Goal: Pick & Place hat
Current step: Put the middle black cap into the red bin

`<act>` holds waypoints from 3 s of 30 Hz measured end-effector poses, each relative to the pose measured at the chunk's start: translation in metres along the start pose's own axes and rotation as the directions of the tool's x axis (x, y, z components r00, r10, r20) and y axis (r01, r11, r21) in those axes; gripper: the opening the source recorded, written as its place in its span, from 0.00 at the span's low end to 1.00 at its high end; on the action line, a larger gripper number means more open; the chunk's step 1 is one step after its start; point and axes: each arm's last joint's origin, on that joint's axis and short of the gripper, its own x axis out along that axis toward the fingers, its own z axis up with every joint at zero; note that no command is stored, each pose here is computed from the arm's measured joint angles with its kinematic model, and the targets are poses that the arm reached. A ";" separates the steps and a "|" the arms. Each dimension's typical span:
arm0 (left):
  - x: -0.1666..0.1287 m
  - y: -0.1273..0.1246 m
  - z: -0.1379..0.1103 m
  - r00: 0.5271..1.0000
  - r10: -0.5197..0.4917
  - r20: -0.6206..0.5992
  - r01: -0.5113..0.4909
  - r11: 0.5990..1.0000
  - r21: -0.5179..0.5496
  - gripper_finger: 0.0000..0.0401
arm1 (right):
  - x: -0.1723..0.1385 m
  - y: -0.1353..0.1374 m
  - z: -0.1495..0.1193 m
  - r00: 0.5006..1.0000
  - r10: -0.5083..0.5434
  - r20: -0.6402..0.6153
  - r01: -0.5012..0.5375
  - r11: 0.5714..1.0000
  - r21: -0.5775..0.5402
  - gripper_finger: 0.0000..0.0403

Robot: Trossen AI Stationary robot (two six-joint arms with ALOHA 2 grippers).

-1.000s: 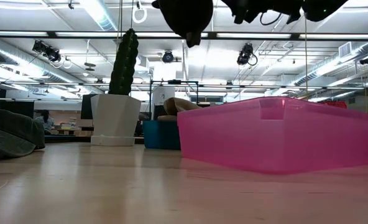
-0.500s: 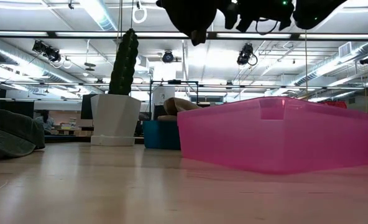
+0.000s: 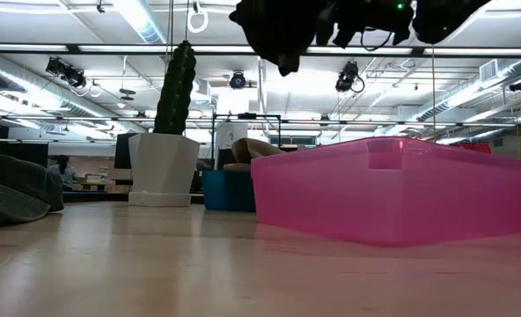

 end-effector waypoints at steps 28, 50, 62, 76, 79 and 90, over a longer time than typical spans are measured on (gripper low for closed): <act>-0.026 0.003 0.018 0.994 -0.043 -0.098 0.010 0.951 -0.310 0.28 | -0.008 0.019 0.035 0.999 -0.015 -0.034 0.002 0.939 -0.344 0.02; -0.073 0.036 0.015 0.967 -0.083 -0.242 -0.168 0.506 -0.846 0.30 | -0.042 0.067 0.055 0.833 -0.227 -0.505 -0.188 0.742 -0.643 0.01; -0.100 0.094 -0.042 0.975 -0.028 -0.222 -0.223 -0.050 -0.974 0.30 | -0.034 0.055 0.033 0.759 -0.249 -0.601 -0.218 0.773 -0.596 0.01; -0.101 0.087 -0.082 0.983 -0.089 0.158 0.078 -0.578 -0.812 0.46 | -0.025 0.038 -0.004 0.654 -0.234 -0.720 -0.289 0.802 -0.523 0.01; -0.092 0.082 -0.086 0.952 -0.106 0.288 0.149 -0.663 -0.734 0.56 | -0.024 0.034 -0.013 0.625 -0.234 -0.745 -0.299 0.810 -0.505 0.01; -0.076 0.085 -0.094 0.822 -0.018 0.569 0.340 -0.786 -0.516 0.85 | -0.022 0.025 -0.036 0.554 -0.217 -0.803 -0.320 0.835 -0.447 0.01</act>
